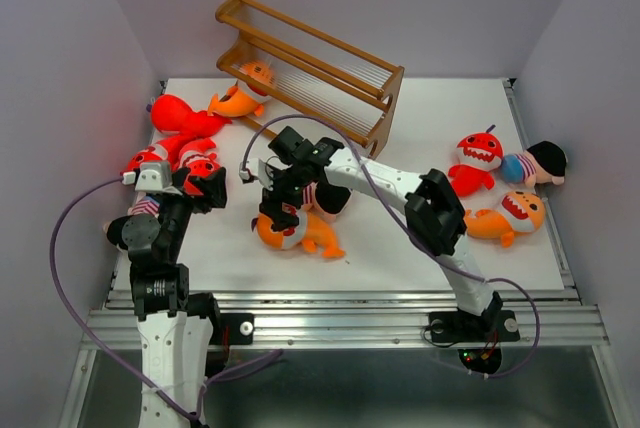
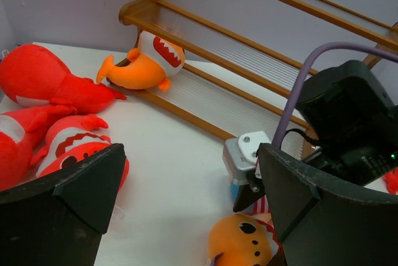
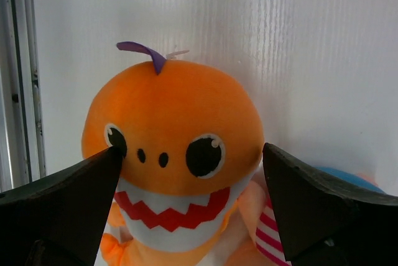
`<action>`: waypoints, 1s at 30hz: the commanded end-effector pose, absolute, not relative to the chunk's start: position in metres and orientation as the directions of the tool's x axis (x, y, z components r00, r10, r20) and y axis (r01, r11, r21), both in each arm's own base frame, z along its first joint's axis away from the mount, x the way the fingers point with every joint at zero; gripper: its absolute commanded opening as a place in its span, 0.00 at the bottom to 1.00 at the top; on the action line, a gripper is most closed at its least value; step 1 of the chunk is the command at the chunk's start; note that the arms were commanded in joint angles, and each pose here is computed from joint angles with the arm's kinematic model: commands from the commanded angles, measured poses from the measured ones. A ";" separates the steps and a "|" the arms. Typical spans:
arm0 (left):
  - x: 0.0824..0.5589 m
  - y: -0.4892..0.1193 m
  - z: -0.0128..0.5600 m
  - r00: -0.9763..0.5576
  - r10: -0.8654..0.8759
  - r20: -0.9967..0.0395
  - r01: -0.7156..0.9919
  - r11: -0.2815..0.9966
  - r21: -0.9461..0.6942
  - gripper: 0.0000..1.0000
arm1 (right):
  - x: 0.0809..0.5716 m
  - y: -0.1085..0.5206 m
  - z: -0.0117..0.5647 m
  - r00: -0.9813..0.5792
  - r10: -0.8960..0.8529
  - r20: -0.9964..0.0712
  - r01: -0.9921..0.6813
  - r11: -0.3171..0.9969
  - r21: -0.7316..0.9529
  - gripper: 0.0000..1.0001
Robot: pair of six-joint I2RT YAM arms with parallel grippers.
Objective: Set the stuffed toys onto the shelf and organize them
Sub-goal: Grab a stuffed toy with the right arm
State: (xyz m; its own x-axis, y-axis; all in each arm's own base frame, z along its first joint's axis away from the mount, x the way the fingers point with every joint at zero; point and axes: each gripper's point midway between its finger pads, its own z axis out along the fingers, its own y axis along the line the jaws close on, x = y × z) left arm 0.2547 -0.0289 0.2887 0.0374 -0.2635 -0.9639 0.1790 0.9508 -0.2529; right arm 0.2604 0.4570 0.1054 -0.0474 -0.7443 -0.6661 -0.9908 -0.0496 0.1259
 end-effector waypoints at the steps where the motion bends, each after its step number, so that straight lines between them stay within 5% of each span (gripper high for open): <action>1: 0.251 -0.026 0.301 0.099 -0.244 -0.965 0.178 0.958 -0.224 0.98 | 0.275 0.457 0.099 -0.025 -0.756 -0.654 -0.998 -0.024 0.065 0.98; 4: 0.251 -0.027 0.302 0.103 -0.246 -0.964 0.181 0.957 -0.226 0.98 | 0.270 0.452 0.079 -0.046 -0.779 -0.625 -0.995 -0.020 0.099 0.85; 9: 0.250 -0.031 0.302 0.100 -0.253 -0.962 0.206 0.951 -0.229 0.98 | 0.253 0.448 0.088 -0.071 -0.769 -0.635 -0.986 -0.044 0.163 0.32; 14: 0.244 -0.065 0.314 0.107 -0.278 -0.955 0.404 0.889 -0.214 0.98 | 0.233 0.444 0.155 -0.191 -0.667 -0.720 -0.948 -0.064 0.311 0.01; 24: 0.226 -0.111 0.316 0.031 -0.362 -0.932 0.665 0.704 -0.251 0.98 | 0.247 0.359 0.285 -0.277 -0.416 -0.866 -0.948 -0.027 0.316 0.01; 30: 0.220 -0.148 0.321 -0.074 -0.426 -0.902 0.734 0.589 -0.339 0.96 | 0.298 0.269 0.343 -0.368 -0.171 -0.914 -0.904 0.296 0.308 0.00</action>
